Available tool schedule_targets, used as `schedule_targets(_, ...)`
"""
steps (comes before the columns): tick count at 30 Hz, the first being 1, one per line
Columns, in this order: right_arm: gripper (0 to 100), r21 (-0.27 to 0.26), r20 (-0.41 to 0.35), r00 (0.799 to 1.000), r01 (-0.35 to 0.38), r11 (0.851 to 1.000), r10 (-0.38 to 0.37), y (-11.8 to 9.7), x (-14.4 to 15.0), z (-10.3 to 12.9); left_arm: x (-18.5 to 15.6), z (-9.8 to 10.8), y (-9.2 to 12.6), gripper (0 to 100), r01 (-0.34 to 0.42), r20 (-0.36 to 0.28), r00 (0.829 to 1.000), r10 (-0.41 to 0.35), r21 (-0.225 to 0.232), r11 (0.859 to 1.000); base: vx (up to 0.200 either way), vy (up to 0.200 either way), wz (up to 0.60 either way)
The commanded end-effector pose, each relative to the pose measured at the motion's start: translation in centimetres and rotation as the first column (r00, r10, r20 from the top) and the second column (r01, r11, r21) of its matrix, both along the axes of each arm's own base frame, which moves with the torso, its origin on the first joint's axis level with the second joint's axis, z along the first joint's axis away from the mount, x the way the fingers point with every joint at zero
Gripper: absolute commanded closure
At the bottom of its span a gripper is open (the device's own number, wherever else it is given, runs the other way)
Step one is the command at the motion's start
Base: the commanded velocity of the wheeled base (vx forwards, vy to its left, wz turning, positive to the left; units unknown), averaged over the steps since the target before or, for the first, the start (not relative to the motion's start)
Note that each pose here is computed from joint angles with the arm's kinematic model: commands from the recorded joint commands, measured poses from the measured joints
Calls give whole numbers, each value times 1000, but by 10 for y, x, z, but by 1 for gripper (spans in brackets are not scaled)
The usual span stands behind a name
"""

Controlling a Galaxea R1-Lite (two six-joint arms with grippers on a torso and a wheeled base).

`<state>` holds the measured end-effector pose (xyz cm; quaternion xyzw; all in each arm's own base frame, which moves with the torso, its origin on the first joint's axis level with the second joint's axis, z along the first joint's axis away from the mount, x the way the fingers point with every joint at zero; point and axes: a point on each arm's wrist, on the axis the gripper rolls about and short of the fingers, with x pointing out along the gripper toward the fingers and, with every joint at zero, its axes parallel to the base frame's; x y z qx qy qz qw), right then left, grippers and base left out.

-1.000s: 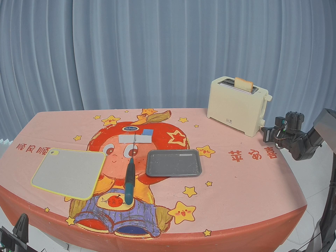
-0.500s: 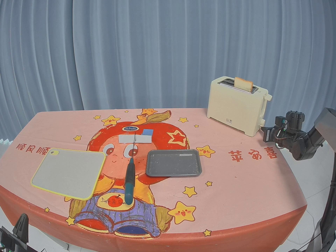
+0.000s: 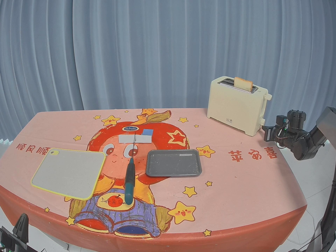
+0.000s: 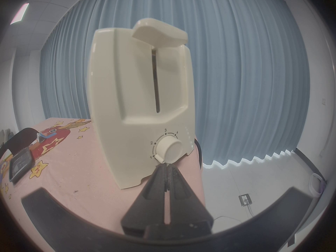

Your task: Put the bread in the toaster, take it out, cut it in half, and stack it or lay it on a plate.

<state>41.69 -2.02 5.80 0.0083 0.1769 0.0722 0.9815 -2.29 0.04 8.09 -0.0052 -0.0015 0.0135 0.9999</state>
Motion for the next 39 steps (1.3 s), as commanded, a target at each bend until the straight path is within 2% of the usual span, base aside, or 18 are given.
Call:
schedule_targets(1,100,-1,14,1000,-1,1000,1,0,-1,6,1,-5,0,100,-1,-13,1000,1,0,1000,0,0,0)
schedule_targets(8,100,-1,13,1000,-7,1000,7,3,-2,6,1,-5,0,100,-1,-13,1000,1,0,1000,0,0,0)
schedule_targets(17,100,4,-59,998,-6,1000,6,3,-20,-11,1,-5,0,100,-1,-13,1000,1,0,1000,0,0,0)
schedule_targets(22,100,6,-73,997,-14,1000,15,7,-38,-2,1,-5,0,100,-1,-13,1000,1,0,1000,0,0,0)
schedule_targets(25,100,9,-68,997,-29,1000,30,15,-58,12,1,-5,0,100,-1,-13,1000,1,0,1000,0,0,0)
schedule_targets(28,100,-9,-66,998,3,1000,-4,22,-82,25,1,-5,0,100,-1,-13,1000,1,0,1000,0,0,0)
schedule_targets(30,100,-19,-69,997,18,1000,-19,23,-88,27,1,-5,0,100,-1,-13,1000,1,0,1000,0,0,0)
schedule_targets(31,100,-31,-63,997,42,999,-44,25,-100,32,1,-5,0,100,-1,-13,1000,1,0,1000,0,0,0)
schedule_targets(35,100,-26,16,999,45,999,-45,28,-109,38,1,-5,0,100,-1,-13,1000,1,0,1000,0,0,0)
schedule_targets(36,100,-26,16,999,45,999,-45,28,-109,38,1,-5,0,100,-1,-13,1000,1,0,1000,0,0,0)
schedule_targets(37,100,-27,61,997,52,998,-50,28,-111,37,1,-5,0,100,-1,-13,1000,1,0,1000,0,0,0)
schedule_targets(39,100,-25,99,994,56,998,-53,28,-117,36,1,-5,0,100,-1,-13,1000,1,0,1000,0,0,0)
